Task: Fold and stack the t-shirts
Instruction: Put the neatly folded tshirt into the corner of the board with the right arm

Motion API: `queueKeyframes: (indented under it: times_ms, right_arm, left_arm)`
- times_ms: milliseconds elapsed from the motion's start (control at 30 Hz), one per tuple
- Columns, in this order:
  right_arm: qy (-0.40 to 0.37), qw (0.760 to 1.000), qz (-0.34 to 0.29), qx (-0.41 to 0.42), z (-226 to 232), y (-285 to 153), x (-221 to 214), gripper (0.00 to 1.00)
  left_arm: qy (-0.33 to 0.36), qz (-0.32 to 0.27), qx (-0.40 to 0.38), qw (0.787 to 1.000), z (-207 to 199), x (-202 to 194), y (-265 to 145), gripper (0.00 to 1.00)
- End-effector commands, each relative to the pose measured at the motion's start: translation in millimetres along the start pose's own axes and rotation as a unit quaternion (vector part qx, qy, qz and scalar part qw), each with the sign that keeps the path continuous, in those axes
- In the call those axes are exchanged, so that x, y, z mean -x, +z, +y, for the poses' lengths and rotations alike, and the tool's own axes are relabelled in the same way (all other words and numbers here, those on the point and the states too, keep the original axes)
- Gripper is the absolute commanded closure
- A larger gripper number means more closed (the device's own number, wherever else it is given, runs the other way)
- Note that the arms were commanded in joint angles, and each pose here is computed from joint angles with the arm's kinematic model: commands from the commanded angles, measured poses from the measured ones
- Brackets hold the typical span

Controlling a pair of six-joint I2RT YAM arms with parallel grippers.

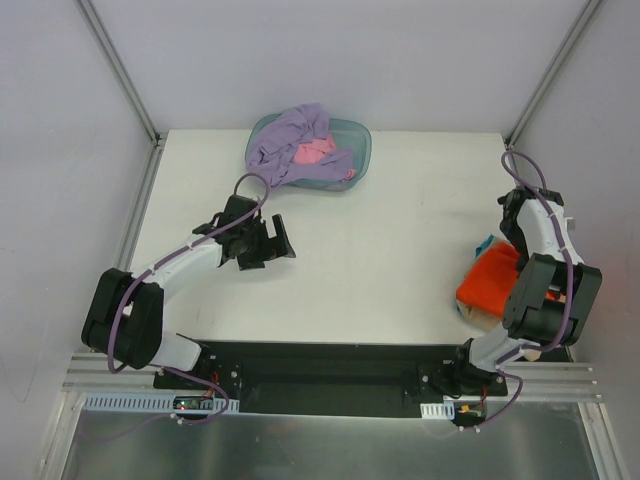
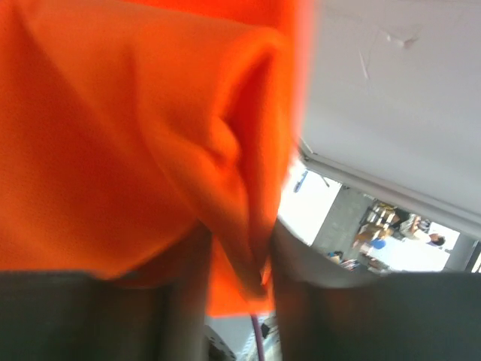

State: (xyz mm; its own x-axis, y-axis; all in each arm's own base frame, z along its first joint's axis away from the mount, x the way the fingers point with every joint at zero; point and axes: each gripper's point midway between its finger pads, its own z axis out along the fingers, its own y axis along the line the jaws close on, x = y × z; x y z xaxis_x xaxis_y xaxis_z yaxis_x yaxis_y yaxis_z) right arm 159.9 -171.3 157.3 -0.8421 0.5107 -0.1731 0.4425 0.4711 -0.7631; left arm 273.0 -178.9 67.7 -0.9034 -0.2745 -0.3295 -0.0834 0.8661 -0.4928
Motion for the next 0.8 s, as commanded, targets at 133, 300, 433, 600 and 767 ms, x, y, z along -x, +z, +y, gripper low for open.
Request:
queueKeyframes:
  times_ms: [133, 300, 433, 600, 767]
  right_arm:
    - [0.016, 0.999, 0.013, -0.046, -22, -3, -4, 0.17]
    - [0.041, 0.999, 0.004, -0.019, -24, -10, -4, 0.07]
    - [0.058, 0.995, -0.016, 0.085, -2, -22, -1, 0.04]
    - [0.080, 0.948, -0.084, 0.295, 42, -62, 6, 0.04]
    - [0.116, 0.948, -0.055, 0.290, 45, -55, -14, 0.04]
  left_arm:
    - [0.013, -0.016, -0.015, 1.000, -4, 5, -8, 0.01]
    - [0.012, -0.016, -0.016, 1.000, -3, 5, -8, 0.01]
    - [0.012, -0.020, -0.016, 1.000, -4, 6, -10, 0.01]
    - [0.012, -0.020, -0.020, 1.000, -6, 6, -11, 0.01]
    - [0.011, -0.022, -0.025, 0.999, -8, 7, -13, 0.01]
